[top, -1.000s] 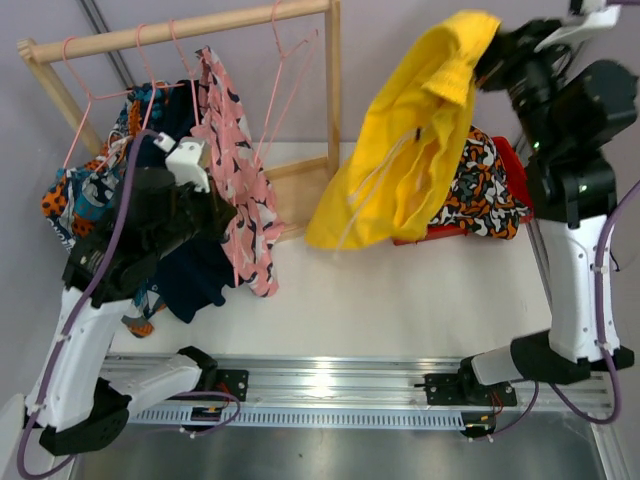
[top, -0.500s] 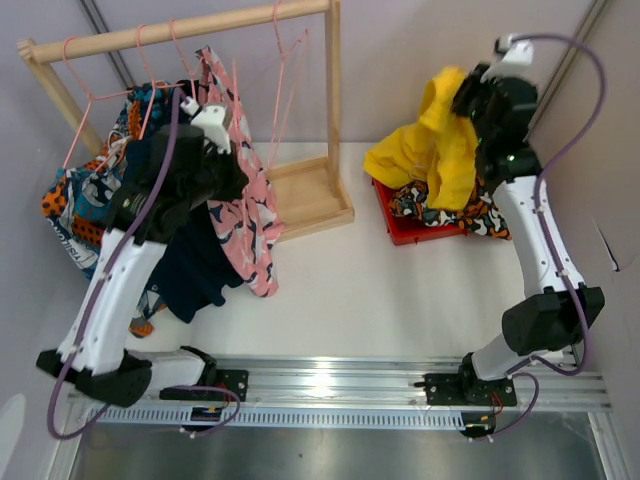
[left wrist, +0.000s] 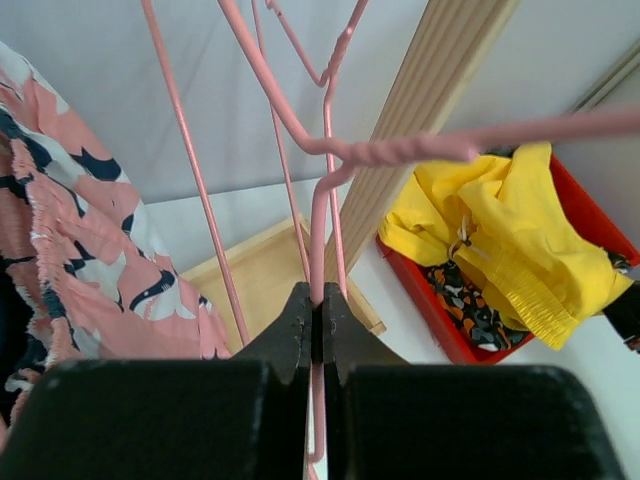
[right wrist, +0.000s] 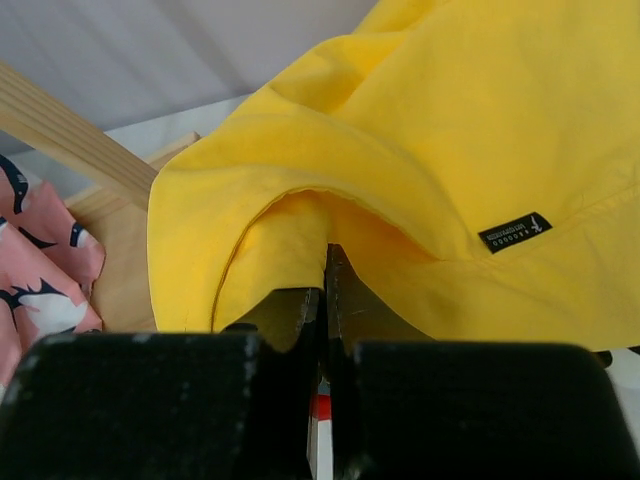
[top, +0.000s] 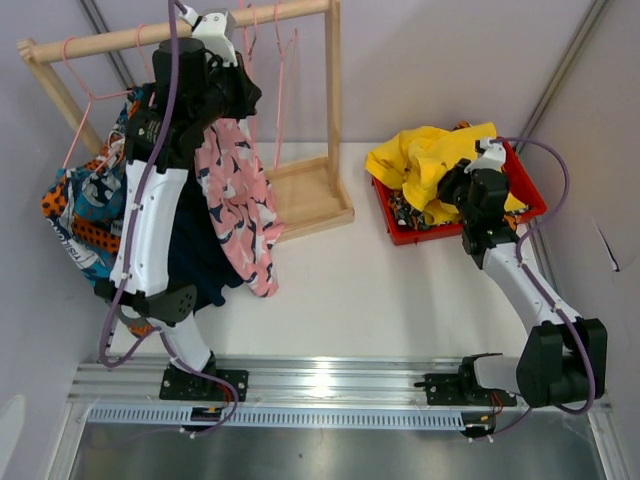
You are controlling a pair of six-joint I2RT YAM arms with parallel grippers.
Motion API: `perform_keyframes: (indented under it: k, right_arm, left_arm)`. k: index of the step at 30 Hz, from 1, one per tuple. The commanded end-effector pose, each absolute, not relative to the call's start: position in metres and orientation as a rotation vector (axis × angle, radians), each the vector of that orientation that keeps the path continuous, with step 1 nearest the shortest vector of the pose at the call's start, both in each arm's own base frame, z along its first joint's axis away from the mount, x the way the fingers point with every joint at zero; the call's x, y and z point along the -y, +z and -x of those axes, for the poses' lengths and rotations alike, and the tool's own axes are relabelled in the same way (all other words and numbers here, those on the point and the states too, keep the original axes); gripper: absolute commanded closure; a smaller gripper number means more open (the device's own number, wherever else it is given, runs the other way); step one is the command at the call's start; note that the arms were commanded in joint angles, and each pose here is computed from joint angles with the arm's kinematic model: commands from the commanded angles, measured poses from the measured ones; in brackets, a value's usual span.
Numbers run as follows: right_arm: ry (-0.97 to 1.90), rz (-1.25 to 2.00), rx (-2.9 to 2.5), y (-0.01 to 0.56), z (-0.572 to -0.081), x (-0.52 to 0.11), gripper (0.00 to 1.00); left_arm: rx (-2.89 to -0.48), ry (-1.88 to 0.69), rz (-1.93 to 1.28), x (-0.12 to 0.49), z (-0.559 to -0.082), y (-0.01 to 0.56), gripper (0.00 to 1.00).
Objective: Remove the shorts from the hanger
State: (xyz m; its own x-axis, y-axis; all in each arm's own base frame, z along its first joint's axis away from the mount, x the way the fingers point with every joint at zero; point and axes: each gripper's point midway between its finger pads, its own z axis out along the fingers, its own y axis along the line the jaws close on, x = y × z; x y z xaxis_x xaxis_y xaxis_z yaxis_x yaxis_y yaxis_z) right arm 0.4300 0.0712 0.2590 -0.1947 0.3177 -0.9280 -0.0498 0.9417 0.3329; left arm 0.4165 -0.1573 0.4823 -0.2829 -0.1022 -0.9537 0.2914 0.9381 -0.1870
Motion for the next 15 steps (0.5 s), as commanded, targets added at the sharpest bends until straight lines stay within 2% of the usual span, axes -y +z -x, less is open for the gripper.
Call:
perform_keyframes:
  k: [1,8,15]
  right_arm:
    - [0.392,-0.207,-1.619,0.287,-0.429,-0.074,1.00]
    - [0.452,-0.190,-1.645,0.276,-0.425,-0.084,1.00]
    - [0.491,-0.202,-1.655,0.271,-0.417,-0.088,1.00]
  left_arm:
    - [-1.645,-0.408,-0.140,0.148,-0.396,0.540,1.00]
    - [-1.520,-0.376,-0.108,0.133,-0.377,0.577,1.00]
    - [-1.573,-0.369,-0.087,0.136,-0.404,0.555,1.00]
